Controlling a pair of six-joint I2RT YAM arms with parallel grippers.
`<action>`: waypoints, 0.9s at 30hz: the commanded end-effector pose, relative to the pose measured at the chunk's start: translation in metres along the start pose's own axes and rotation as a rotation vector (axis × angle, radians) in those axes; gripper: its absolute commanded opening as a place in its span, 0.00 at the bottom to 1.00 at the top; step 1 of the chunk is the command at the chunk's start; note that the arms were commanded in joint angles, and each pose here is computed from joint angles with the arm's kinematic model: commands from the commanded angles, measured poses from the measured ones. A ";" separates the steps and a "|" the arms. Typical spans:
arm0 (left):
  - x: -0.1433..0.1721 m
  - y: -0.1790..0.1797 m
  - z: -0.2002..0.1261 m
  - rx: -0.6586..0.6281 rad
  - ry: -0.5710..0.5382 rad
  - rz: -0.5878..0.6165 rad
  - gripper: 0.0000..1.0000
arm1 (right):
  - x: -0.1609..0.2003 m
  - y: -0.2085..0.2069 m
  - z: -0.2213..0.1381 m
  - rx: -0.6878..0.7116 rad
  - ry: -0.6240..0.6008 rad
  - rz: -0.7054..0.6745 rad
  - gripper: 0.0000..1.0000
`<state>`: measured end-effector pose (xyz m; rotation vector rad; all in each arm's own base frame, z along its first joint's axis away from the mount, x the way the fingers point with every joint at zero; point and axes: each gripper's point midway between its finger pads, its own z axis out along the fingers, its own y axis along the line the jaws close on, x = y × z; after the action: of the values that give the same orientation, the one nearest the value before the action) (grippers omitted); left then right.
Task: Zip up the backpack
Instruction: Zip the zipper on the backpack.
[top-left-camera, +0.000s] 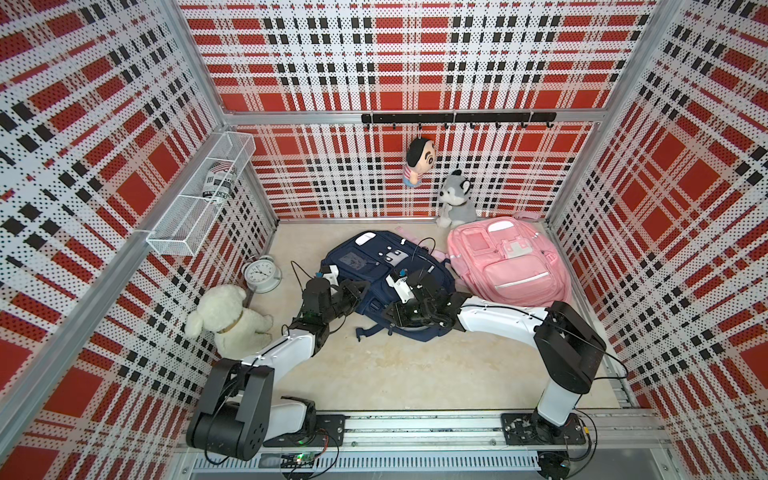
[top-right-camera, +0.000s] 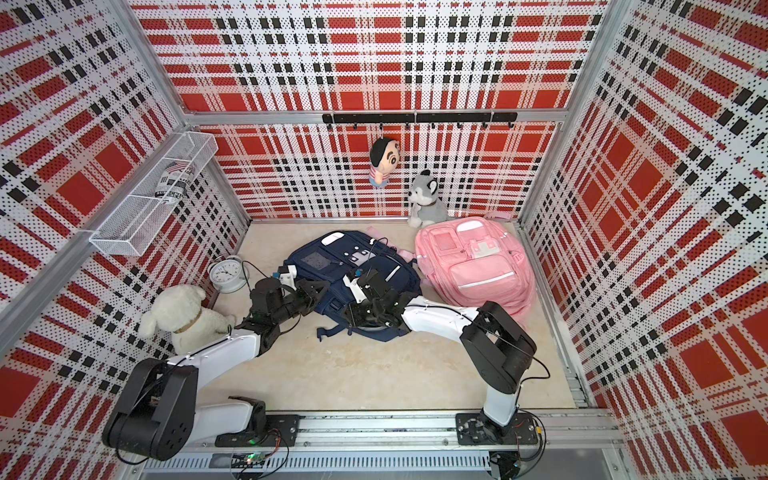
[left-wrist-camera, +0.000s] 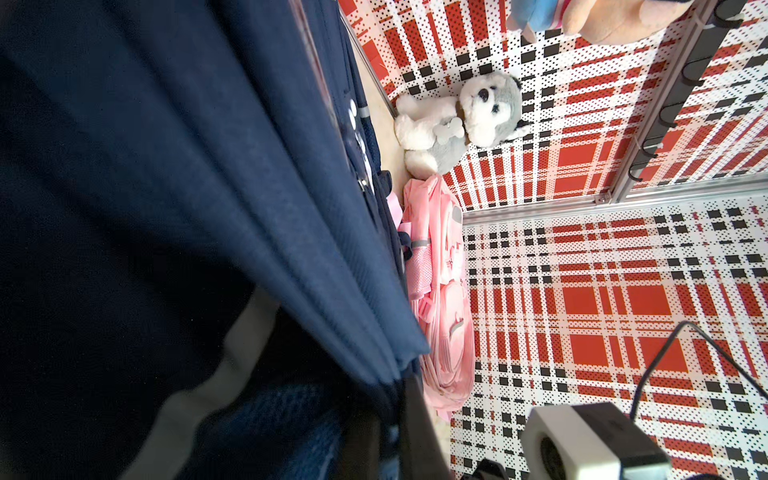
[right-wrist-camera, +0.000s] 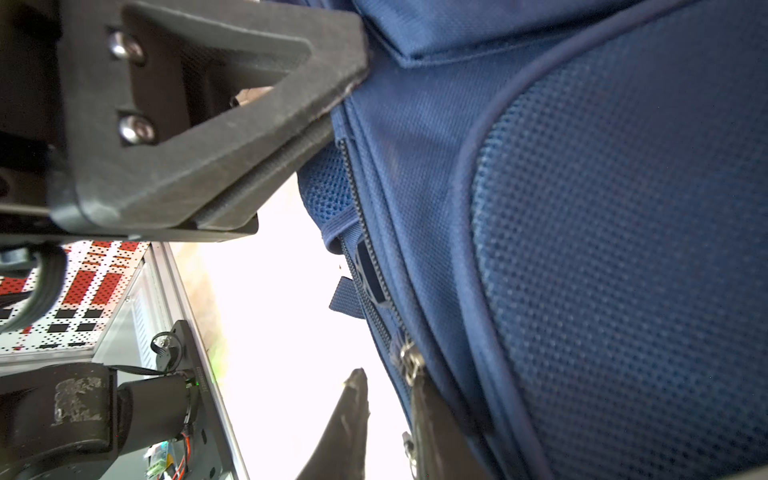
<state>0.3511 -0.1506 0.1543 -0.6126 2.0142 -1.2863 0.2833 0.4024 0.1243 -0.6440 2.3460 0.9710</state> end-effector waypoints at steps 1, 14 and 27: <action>0.015 -0.026 0.001 0.097 0.077 0.060 0.00 | -0.018 -0.006 -0.001 0.017 -0.055 0.001 0.25; 0.011 -0.030 -0.002 0.093 0.054 0.064 0.00 | 0.007 -0.035 0.013 0.140 0.038 0.102 0.38; 0.016 -0.029 -0.006 0.101 0.058 0.029 0.00 | 0.024 -0.068 0.029 0.266 0.075 0.121 0.38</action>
<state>0.3451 -0.1509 0.1362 -0.6654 2.0777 -1.2463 0.2916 0.4027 0.0936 -0.5462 2.4832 0.8937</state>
